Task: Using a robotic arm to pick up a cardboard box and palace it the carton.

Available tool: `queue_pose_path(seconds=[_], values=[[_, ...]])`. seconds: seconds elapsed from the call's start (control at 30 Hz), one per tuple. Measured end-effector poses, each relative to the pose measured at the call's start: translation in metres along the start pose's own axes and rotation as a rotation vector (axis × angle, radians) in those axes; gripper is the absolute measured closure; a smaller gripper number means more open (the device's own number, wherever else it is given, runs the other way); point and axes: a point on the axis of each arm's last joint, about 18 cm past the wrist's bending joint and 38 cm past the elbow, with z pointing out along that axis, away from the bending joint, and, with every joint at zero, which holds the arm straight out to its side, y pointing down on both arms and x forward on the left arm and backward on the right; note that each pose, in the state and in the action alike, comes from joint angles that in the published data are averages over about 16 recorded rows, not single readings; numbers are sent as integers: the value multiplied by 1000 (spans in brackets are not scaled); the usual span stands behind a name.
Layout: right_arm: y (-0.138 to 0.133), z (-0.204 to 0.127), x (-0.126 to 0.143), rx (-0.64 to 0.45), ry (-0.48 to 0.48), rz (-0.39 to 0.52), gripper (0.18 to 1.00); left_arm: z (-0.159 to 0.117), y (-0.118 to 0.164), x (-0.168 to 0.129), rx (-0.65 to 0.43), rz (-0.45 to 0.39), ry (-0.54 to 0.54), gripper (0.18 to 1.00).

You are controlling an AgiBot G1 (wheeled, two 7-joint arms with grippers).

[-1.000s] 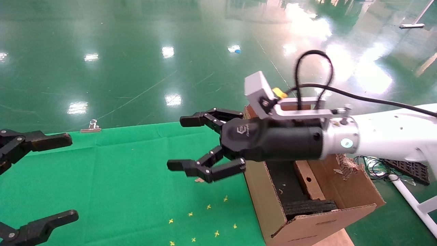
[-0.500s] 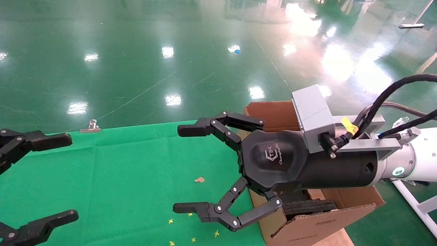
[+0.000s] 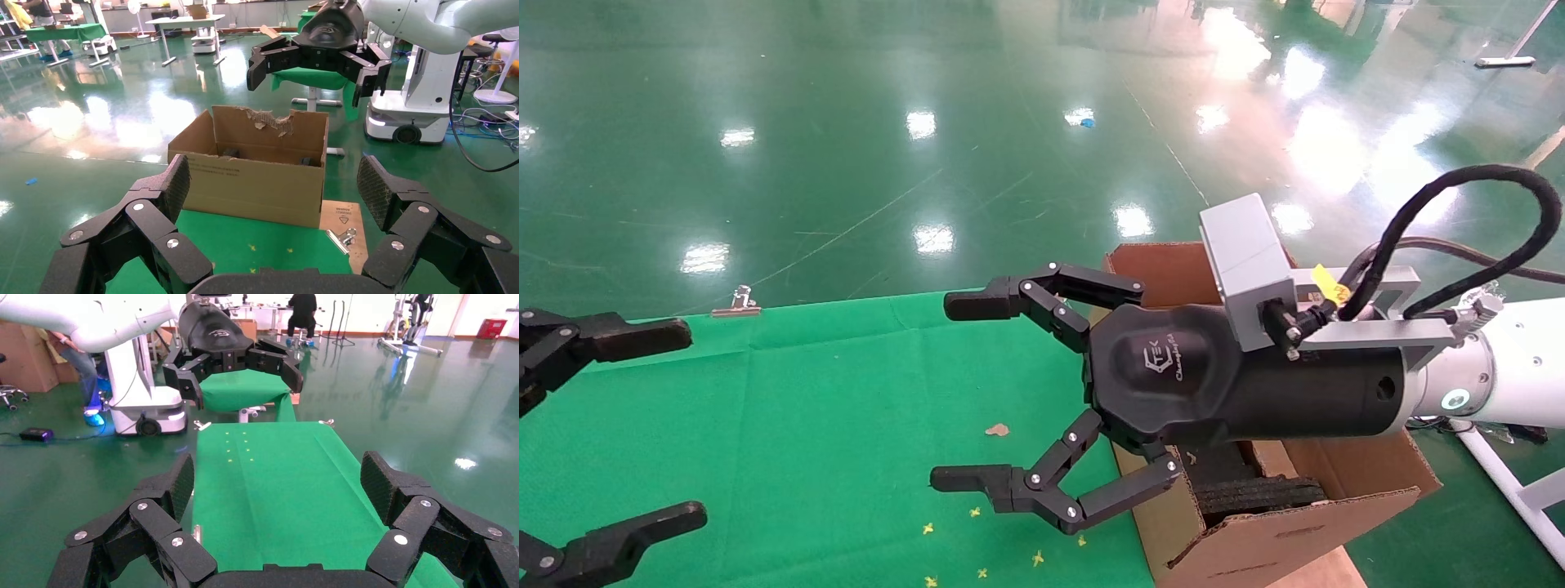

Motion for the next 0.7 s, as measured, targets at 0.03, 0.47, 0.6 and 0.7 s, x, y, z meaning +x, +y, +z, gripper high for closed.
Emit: queue_pose_path(seconds=[0.03, 0.47, 0.6, 0.7], values=[[0, 0, 0, -1, 0, 1, 179, 0, 0, 0, 0, 0, 0, 184], [2, 1, 3, -5, 4, 8, 179, 0, 0, 0, 0, 0, 0, 184], [2, 1, 3, -6, 4, 9, 179, 0, 0, 0, 0, 0, 0, 184], [2, 1, 3, -6, 5, 9, 179, 0, 0, 0, 0, 0, 0, 184]])
